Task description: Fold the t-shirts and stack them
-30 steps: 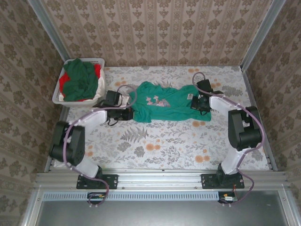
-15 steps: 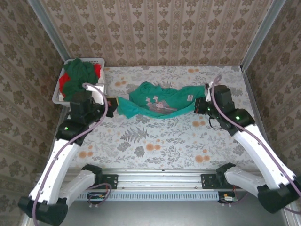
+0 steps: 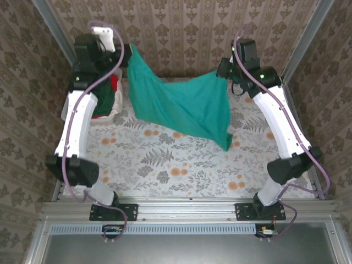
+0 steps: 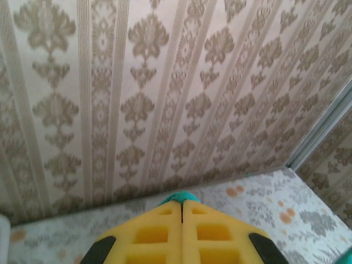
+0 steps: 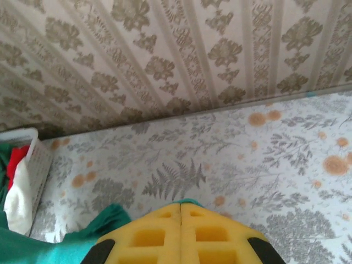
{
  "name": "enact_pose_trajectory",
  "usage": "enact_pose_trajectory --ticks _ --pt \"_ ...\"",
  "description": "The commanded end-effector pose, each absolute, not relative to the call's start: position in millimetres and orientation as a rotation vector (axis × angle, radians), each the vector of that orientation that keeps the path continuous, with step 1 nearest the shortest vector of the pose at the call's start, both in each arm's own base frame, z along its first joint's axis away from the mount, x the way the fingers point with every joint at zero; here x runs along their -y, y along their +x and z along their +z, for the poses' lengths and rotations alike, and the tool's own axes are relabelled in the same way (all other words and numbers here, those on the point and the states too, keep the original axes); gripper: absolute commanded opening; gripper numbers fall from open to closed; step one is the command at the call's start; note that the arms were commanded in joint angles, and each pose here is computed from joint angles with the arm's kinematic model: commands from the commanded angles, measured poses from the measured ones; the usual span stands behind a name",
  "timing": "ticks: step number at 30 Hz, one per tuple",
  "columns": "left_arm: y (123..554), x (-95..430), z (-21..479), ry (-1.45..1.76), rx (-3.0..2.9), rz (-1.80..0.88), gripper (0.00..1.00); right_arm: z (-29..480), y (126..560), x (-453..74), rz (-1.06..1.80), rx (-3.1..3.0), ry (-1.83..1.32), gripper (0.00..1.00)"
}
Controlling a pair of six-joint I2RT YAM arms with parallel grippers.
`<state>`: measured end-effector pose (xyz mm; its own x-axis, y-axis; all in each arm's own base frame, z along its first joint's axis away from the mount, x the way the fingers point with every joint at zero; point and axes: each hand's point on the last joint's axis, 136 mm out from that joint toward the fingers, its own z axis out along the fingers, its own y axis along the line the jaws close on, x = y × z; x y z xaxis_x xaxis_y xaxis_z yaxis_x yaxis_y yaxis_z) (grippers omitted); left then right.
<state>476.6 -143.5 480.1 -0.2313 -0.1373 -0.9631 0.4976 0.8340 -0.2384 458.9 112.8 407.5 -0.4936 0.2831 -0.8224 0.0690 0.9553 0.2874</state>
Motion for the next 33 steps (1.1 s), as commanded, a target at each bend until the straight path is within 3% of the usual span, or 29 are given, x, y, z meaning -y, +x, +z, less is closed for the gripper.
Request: enact_pose_trajectory --ticks 1,7,13,19,24,27,29,31,33 --pt "443.5 140.7 583.0 0.405 -1.443 -0.593 0.00 493.8 440.4 -82.5 0.279 -1.908 0.266 0.00" --pt "405.2 129.5 626.5 0.439 -1.342 -0.538 0.00 545.4 425.8 -59.0 0.281 -1.776 0.247 0.00" --pt "344.3 105.2 603.3 0.358 -1.248 -0.437 0.00 527.5 399.4 -59.8 0.304 -1.794 0.194 0.00" --pt "304.7 94.5 458.4 0.206 -1.450 -0.544 0.00 397.0 352.9 -66.3 0.392 -1.978 0.212 0.00" --pt "255.8 83.6 294.8 0.027 -1.774 -0.606 0.00 242.0 303.8 -51.8 0.299 -2.281 0.305 0.00" --pt "219.3 92.7 229.5 -0.042 -1.939 -0.734 0.00 161.0 266.9 -40.8 0.210 -2.483 0.358 0.00" --pt "201.1 92.0 193.5 -0.101 -2.035 -0.754 0.00 129.9 244.4 -32.9 0.163 -2.561 0.416 0.00" --pt "192.5 98.9 174.5 -0.140 -2.060 -0.817 0.07 118.8 234.7 -40.0 0.236 -2.570 0.453 0.05" --pt "190.3 105.0 163.4 -0.146 -2.080 -0.835 0.11 124.7 229.7 -43.6 0.288 -2.559 0.543 0.20"
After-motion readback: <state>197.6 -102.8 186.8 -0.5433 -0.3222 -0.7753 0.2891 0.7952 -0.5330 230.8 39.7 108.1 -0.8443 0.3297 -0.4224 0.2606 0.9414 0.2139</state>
